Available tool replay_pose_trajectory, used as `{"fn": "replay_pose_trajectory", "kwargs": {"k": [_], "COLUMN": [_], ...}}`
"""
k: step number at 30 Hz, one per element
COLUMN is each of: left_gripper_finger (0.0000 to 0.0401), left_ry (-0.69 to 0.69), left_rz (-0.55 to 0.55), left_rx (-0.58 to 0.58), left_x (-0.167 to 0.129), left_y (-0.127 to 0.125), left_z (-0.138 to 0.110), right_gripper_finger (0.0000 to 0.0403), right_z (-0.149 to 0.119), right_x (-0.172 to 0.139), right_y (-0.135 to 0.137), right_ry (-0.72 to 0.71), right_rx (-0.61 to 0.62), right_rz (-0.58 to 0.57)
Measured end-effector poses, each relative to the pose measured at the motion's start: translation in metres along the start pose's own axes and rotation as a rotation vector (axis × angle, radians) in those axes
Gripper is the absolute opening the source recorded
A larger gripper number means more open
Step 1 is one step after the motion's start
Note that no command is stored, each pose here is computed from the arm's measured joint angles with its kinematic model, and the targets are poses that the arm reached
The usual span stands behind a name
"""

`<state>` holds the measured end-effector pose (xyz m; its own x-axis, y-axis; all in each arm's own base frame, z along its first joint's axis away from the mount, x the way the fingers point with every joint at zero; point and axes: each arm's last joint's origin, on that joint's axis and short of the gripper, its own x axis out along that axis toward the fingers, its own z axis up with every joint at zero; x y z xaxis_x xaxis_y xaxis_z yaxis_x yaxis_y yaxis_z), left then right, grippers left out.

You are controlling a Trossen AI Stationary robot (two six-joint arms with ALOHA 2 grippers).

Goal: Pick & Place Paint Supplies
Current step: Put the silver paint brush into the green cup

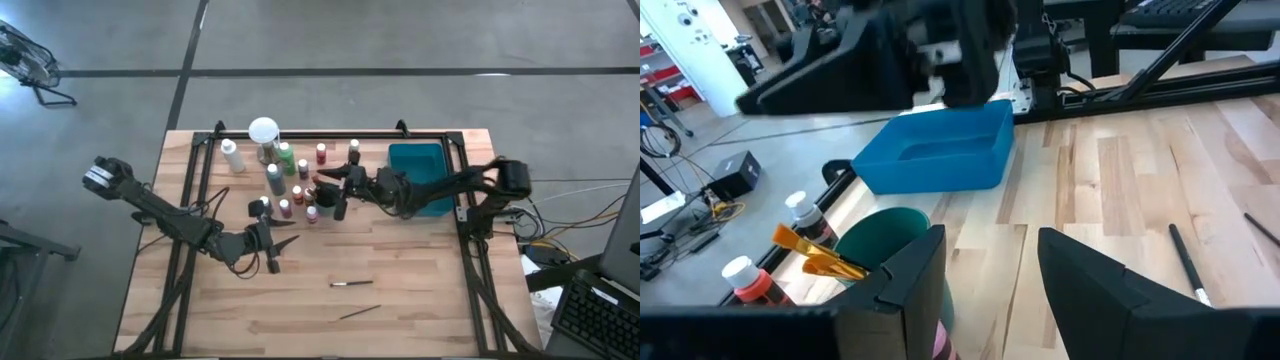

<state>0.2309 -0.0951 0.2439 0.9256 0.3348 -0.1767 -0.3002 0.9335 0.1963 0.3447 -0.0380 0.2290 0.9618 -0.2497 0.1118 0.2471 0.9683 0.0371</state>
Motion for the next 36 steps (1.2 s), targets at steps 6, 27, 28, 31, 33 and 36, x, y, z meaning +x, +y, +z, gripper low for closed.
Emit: {"fn": "replay_pose_trajectory", "kwargs": {"k": [6, 27, 28, 31, 33, 36], "left_gripper_finger": [0.0167, 0.0167, 0.0167, 0.0167, 0.0167, 0.0167], "left_ry": [0.001, 0.016, 0.016, 0.015, 0.015, 0.016], "left_rz": [-0.025, -0.029, -0.029, -0.029, -0.029, -0.046], "left_rx": [-0.035, -0.063, -0.063, -0.063, -0.063, -0.067], "left_x": [0.000, 0.000, 0.000, 0.000, 0.000, 0.000], "left_y": [-0.001, -0.001, -0.001, -0.001, -0.001, -0.001], "left_z": [0.000, -0.005, -0.005, -0.005, -0.005, -0.005], "right_gripper_finger": [0.0105, 0.0025, 0.0022, 0.0014, 0.0010, 0.0009], "right_z": [0.025, 0.024, 0.024, 0.024, 0.025, 0.026], "right_x": [-0.015, -0.019, -0.019, -0.020, -0.021, -0.023], "right_y": [0.000, 0.011, 0.012, 0.015, 0.018, 0.026], "right_ry": [0.083, 0.137, 0.136, 0.137, 0.134, 0.130], "right_rx": [-0.012, -0.040, -0.042, -0.050, -0.068, -0.087], "right_rz": [0.004, 0.039, 0.042, 0.052, 0.064, 0.090]}}
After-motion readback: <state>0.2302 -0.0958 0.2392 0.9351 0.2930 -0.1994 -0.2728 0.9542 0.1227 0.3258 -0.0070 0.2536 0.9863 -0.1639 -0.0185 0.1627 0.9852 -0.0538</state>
